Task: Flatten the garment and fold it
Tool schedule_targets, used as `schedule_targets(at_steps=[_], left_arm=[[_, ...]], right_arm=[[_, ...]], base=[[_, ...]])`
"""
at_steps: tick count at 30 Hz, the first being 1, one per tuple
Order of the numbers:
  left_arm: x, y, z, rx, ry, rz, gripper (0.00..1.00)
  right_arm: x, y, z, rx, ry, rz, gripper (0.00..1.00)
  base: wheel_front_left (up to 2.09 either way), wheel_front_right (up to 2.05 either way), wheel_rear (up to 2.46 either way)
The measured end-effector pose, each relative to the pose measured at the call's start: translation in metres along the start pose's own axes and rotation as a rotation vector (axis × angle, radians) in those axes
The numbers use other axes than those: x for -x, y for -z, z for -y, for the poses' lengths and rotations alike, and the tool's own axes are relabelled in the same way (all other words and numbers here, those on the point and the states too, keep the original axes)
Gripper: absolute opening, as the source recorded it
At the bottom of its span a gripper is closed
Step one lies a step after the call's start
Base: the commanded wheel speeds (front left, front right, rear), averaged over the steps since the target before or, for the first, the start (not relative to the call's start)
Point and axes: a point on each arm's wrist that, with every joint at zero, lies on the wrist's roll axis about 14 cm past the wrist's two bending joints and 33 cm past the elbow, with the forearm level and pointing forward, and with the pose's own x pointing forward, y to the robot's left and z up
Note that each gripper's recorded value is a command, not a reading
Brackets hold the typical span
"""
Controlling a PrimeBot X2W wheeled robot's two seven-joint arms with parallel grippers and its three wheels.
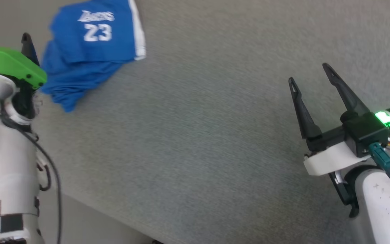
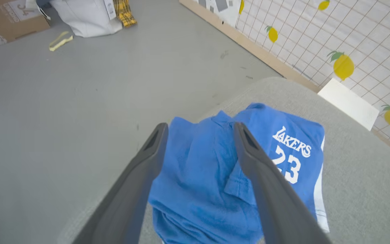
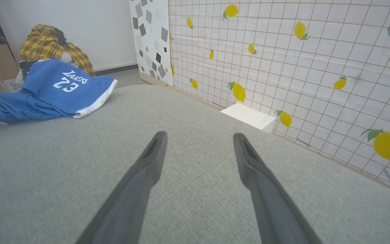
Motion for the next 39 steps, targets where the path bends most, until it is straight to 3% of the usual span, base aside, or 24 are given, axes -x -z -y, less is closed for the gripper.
schedule_targets(at_steps=[8,14,15,16,17,22,27,33,39], left_arm=[[-0.033,0.111,0.001,0.001,-0.112,-0.404,1.00],[-0.041,0.150,0.003,-0.018,-0.154,-0.540,1.00],[-0.041,0.151,0.004,-0.032,-0.150,-0.556,0.79],[-0.042,0.151,0.005,-0.043,-0.144,-0.558,0.32],[-0.044,0.142,0.005,-0.078,-0.126,-0.511,0.00],[-0.048,0.085,0.018,-0.236,-0.053,-0.168,0.00],[-0.028,-0.020,0.053,-0.318,0.097,0.294,0.00],[0.041,-0.092,0.110,-0.285,0.336,0.620,0.00],[0.129,-0.115,0.179,-0.149,0.603,0.748,0.00]], right_arm=[[0.017,0.054,0.040,-0.045,0.095,-0.090,1.00],[0.031,0.064,0.056,-0.070,0.160,-0.096,1.00],[0.033,0.064,0.059,-0.071,0.171,-0.095,1.00],[0.035,0.064,0.061,-0.070,0.179,-0.092,1.00],[0.039,0.062,0.063,-0.066,0.193,-0.093,1.00],[0.052,0.056,0.065,-0.067,0.224,-0.099,1.00],[0.080,0.049,0.057,-0.072,0.256,-0.135,1.00],[0.109,0.013,0.054,-0.042,0.315,-0.095,1.00],[0.141,-0.028,0.053,0.016,0.370,-0.040,1.00]], base=[[0.00,0.00,0.00],[0.00,0.00,0.00],[0.00,0.00,0.00],[0.00,0.00,0.00],[0.00,0.00,0.00],[0.00,0.00,0.00],[0.00,0.00,0.00],[0.00,0.00,0.00],[0.00,0.00,0.00]])
